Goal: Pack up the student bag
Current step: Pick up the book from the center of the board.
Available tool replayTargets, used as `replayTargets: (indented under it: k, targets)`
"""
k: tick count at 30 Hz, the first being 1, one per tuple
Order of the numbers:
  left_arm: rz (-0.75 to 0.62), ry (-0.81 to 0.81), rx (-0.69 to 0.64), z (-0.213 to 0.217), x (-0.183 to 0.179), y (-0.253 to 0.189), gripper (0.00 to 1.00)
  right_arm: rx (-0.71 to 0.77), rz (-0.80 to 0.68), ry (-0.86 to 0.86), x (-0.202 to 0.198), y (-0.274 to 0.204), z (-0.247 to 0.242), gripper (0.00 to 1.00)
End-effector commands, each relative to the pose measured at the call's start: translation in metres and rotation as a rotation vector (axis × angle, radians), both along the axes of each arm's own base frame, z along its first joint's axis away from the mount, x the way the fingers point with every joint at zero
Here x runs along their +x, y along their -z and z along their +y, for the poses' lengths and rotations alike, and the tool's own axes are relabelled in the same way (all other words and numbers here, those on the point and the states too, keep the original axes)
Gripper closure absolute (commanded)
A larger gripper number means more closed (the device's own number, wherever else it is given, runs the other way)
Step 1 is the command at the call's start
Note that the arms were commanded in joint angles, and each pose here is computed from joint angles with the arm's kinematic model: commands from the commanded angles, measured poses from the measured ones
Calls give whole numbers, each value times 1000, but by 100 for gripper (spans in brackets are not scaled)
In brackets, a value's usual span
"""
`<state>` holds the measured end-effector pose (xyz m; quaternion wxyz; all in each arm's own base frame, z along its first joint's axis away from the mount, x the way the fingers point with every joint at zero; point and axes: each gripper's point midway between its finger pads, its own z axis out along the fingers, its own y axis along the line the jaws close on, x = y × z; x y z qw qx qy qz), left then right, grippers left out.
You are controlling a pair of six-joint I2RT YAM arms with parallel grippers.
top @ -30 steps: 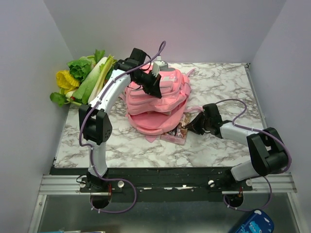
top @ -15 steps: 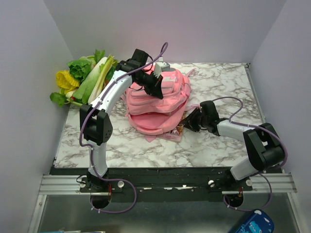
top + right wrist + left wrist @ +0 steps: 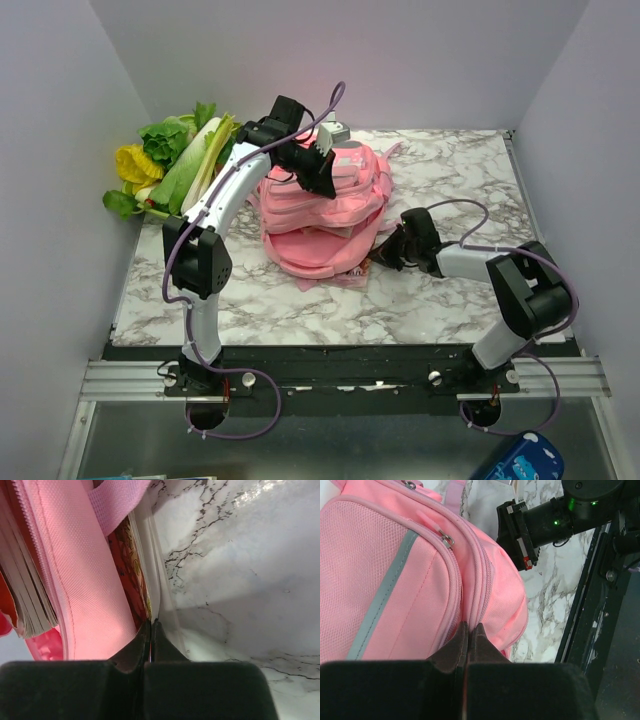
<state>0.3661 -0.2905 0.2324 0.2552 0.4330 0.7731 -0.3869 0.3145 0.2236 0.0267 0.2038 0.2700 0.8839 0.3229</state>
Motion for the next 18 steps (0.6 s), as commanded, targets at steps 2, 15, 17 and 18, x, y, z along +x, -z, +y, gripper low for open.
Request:
replayTargets:
  k: [2, 15, 17, 18]
  targets:
    - [-22, 27, -51, -8, -9, -28, 100, -24, -90, 27, 8, -16, -2, 100]
    - [-60, -8, -62, -7, 3, -45, 100, 34, -344, 48, -46, -122, -40, 99]
    - [-77, -14, -71, -9, 7, -53, 100, 51, -336, 44, -56, -128, -42, 99]
    - [-82, -19, -76, -10, 9, -56, 100, 79, -369, 43, -59, -143, -42, 99]
